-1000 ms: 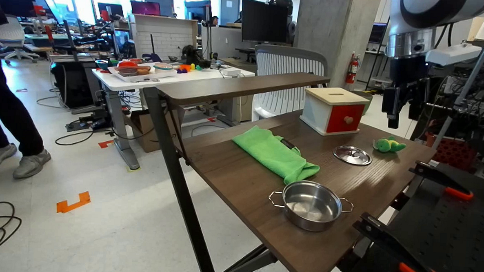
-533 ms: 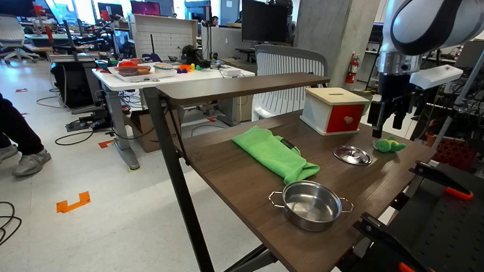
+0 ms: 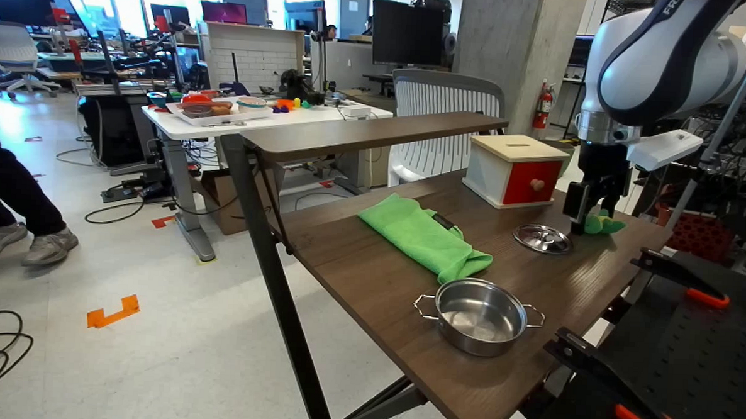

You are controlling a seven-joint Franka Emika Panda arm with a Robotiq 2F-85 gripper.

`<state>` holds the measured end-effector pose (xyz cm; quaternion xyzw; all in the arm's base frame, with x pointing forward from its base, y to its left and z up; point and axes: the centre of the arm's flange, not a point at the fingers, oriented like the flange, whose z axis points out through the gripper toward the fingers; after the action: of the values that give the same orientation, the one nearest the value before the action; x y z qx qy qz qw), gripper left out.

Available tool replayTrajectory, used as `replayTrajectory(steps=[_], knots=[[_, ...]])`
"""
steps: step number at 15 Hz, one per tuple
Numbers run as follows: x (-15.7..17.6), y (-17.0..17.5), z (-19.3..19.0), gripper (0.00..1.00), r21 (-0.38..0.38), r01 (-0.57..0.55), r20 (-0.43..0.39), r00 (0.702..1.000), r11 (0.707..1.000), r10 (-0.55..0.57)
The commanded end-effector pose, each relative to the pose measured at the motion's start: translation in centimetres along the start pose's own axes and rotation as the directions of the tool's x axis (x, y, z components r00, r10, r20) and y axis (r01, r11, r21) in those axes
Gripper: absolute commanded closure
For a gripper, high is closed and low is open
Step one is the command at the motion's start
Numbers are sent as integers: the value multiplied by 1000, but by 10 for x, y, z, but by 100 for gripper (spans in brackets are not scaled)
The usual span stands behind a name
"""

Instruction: Move the green object to the left

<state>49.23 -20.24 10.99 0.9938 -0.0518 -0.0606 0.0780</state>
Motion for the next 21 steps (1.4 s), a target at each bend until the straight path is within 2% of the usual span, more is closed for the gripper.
replayTrajectory(steps=[1, 3, 4, 5, 13, 15, 17, 18, 19, 21], knots=[[-16, 10, 1, 0, -3, 23, -59, 998, 1000, -23], [-22, 14, 1, 0, -2, 27, -82, 996, 1000, -27], [-24, 16, 1, 25, 5, 28, -99, 995, 1000, -27], [-24, 17, 1, 26, 7, 31, -110, 993, 1000, -30], [-26, 19, -19, 88, 57, 36, -128, 991, 998, -28], [-27, 15, -29, 100, 74, 38, -129, 991, 997, -28], [-25, 11, -37, 100, 78, 29, -131, 991, 997, -19], [-23, 10, -40, 74, 74, 20, -129, 992, 997, -10], [-22, 10, -44, 74, 76, 16, -125, 992, 997, -6], [-25, 14, -52, 62, 76, 2, -117, 993, 997, 7]])
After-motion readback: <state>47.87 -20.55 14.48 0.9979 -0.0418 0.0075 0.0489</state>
